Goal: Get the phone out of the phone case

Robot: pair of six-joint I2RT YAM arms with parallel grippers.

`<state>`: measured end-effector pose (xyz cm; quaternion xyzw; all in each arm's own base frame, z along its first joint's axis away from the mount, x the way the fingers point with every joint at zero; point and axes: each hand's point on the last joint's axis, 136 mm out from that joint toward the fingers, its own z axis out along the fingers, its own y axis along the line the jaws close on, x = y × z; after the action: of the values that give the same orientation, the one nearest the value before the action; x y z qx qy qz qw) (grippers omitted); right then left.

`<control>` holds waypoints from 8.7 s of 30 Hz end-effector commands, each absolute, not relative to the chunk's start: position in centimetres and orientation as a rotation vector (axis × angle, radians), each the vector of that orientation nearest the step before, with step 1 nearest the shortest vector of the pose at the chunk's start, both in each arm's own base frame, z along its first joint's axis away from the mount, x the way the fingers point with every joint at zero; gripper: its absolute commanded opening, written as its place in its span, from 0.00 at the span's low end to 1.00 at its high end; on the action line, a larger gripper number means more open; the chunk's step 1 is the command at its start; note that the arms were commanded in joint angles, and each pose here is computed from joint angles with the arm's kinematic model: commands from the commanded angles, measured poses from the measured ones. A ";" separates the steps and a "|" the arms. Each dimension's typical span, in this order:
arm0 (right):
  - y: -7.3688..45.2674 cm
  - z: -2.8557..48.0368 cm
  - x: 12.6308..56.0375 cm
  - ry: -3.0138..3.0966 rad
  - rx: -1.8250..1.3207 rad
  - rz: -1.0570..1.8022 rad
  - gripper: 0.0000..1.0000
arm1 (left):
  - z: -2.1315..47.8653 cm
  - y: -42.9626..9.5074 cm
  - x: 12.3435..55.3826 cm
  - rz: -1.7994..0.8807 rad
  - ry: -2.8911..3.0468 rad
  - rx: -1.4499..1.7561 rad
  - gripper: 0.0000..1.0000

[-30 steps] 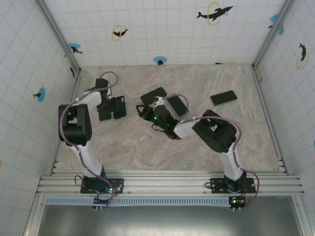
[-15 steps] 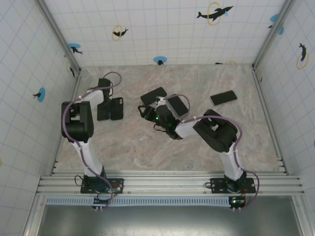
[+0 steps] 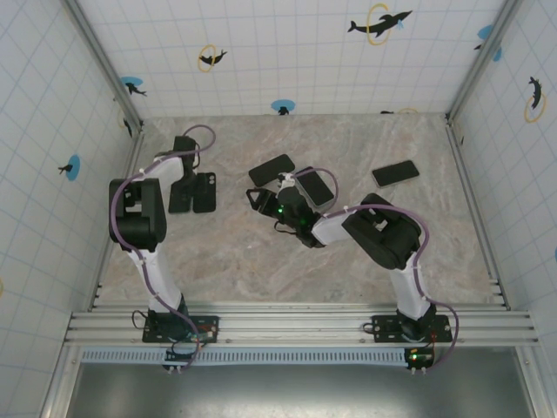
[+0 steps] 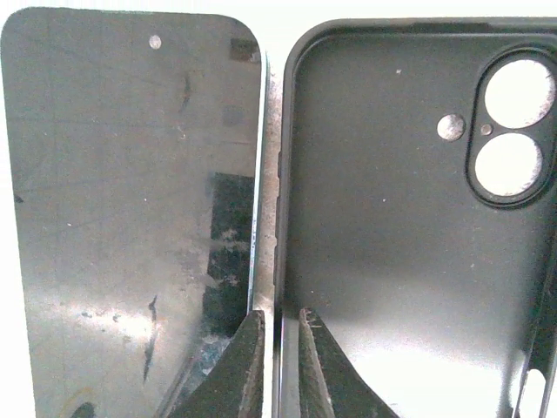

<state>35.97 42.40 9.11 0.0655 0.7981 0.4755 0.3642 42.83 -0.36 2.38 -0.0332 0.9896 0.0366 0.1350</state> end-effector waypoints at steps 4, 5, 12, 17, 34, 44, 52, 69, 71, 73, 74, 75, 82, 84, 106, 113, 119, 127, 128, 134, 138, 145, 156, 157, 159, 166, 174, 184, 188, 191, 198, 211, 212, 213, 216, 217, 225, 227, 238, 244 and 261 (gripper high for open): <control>40.5 12.5 36.4 1.980 0.122 1.228 0.70 | 5.0 0.1 43.3 0.158 2.864 -0.087 0.33; 40.2 12.7 36.4 1.982 0.104 1.221 0.70 | 5.5 0.3 43.4 0.172 2.860 -0.092 0.36; 38.2 13.0 36.9 2.062 -0.110 1.078 0.82 | 9.5 -1.8 44.0 -0.017 2.799 -0.119 0.54; 36.5 13.7 37.6 2.075 -0.233 0.973 0.84 | 11.5 -5.6 44.1 -0.246 2.731 -0.028 0.77; 26.0 17.2 37.3 2.145 -0.393 0.887 0.92 | 9.7 -16.2 46.9 -0.266 2.487 0.730 0.98; 20.9 16.8 35.8 2.199 -0.341 0.839 0.94 | 7.9 -21.0 50.7 -0.328 2.368 1.009 0.98; 19.0 16.4 35.5 2.221 -0.308 0.805 0.95 | 6.0 -23.3 52.0 -0.324 2.303 1.153 0.98; 19.3 16.3 35.3 2.232 -0.294 0.856 0.95 | 2.1 -26.7 51.5 -0.419 2.320 1.241 0.98; 19.2 16.2 35.2 2.234 -0.293 0.856 0.95 | 1.6 -26.7 51.0 -0.447 2.340 1.247 0.97; 19.1 16.1 35.2 2.238 -0.289 0.860 0.95 | 1.5 -26.8 50.4 -0.470 2.359 1.259 0.97; 19.2 16.1 35.2 2.238 -0.288 0.863 0.95 | 1.4 -26.8 50.0 -0.483 2.370 1.267 0.97; 19.1 15.9 35.1 2.242 -0.286 0.864 0.95 | 1.6 -26.9 49.7 -0.493 2.374 1.271 0.97; 19.2 15.6 34.8 2.249 -0.278 0.884 0.95 | 1.6 -26.9 48.1 -0.562 2.408 1.308 0.96; 19.2 15.6 34.8 2.248 -0.278 0.886 0.94 | 1.3 -26.7 48.0 -0.547 2.420 1.309 0.96; 19.6 16.3 35.1 2.202 -0.179 0.971 0.93 | 4.4 -25.6 52.0 -0.251 2.453 1.017 0.63; 21.3 16.5 34.5 2.132 -0.072 1.135 0.91 | 14.3 -27.3 53.1 -0.431 2.358 0.595 0.60; 24.0 17.1 34.4 2.091 -0.071 1.221 0.89 | 19.2 -29.9 50.3 -0.628 2.298 0.401 0.60; 28.3 19.8 35.4 2.019 -0.150 1.279 0.85 | 23.2 -31.8 46.1 -0.820 2.261 0.210 0.56; 28.7 20.1 35.5 2.013 -0.155 1.283 0.85 | 23.6 -31.9 45.7 -0.827 2.254 0.194 0.56; 30.1 21.5 36.4 1.978 -0.146 1.272 0.77 | 25.0 -32.7 43.3 -0.894 2.237 0.149 0.54; 29.8 21.2 37.3 2.016 -0.089 1.177 0.66 | 27.0 -32.8 41.9 -0.974 2.188 0.113 0.54; 30.6 23.1 38.0 1.965 -0.069 1.164 0.45 | 28.1 -33.2 39.7 -1.015 2.172 0.097 0.54; 32.4 25.2 37.2 1.911 -0.123 1.142 0.08 | 27.8 -31.9 37.5 -1.019 2.164 0.063 0.67; 32.3 25.3 37.2 1.907 -0.122 1.134 0.06 | 27.9 -31.8 37.4 -1.016 2.160 0.063 0.74; 32.3 25.8 37.0 1.894 -0.128 1.134 0.04 | 28.2 -31.6 37.1 -1.015 2.140 0.082 0.89; 31.1 27.3 36.6 1.869 -0.111 1.188 0.03 | 29.1 -29.5 37.2 -1.015 2.122 0.145 0.98; 30.4 33.0 35.1 1.735 -0.084 1.547 0.02 | 30.9 -28.9 38.4 -1.319 2.037 0.153 0.95; 30.6 37.5 33.2 1.624 -0.076 1.837 0.02 | 35.1 -31.8 39.7 -1.714 1.894 0.121 0.77; 30.4 37.6 33.0 1.622 -0.034 1.890 0.02 | 36.8 -32.1 39.8 -1.795 1.834 0.122 0.73; 30.3 37.4 33.0 1.626 0.015 1.943 0.02 | 37.8 -32.4 39.8 -1.846 1.813 0.131 0.66; 29.8 36.8 33.3 1.638 0.101 2.000 0.01 | 38.8 -32.5 39.4 -1.916 1.790 0.125 0.49; 29.3 35.8 33.5 1.669 0.144 2.007 0.04 | 38.5 -32.5 39.0 -1.922 1.821 0.130 0.14; 29.3 35.8 33.5 1.667 0.142 2.008 0.08 | 38.4 -32.6 39.0 -1.920 1.822 0.124 0.11; 29.3 35.8 33.5 1.668 0.142 2.010 0.13 | 38.4 -32.5 39.1 -1.918 1.821 0.116 0.09; 29.2 35.8 33.3 1.658 0.146 2.025 0.34 | 37.9 -32.1 39.8 -1.883 1.824 0.054 0.01; 29.1 35.7 33.3 1.656 0.149 2.024 0.38 | 37.8 -32.0 40.0 -1.870 1.819 0.035 0.00; 28.0 32.7 32.9 1.693 0.186 1.793 0.47 | 37.5 -29.2 42.2 -1.778 1.674 -0.251 0.00; 27.8 32.2 32.5 1.677 0.201 1.728 0.48 | 37.9 -29.4 42.2 -1.752 1.637 -0.275 0.00; 28.5 32.8 32.4 1.590 0.219 1.794 0.38 | 37.7 -30.6 41.7 -1.746 1.581 -0.353 0.00; 28.9 33.3 32.5 1.572 0.192 1.802 0.33 | 37.3 -31.1 41.9 -1.768 1.580 -0.410 0.00; 29.4 33.2 33.0 1.607 0.080 1.698 0.19 | 37.5 -31.7 41.8 -1.821 1.577 -0.475 0.00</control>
<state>32.82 29.16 31.55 0.0612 0.6416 0.6719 0.3648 42.59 -32.03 33.60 -0.1947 0.6455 -0.6659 0.3195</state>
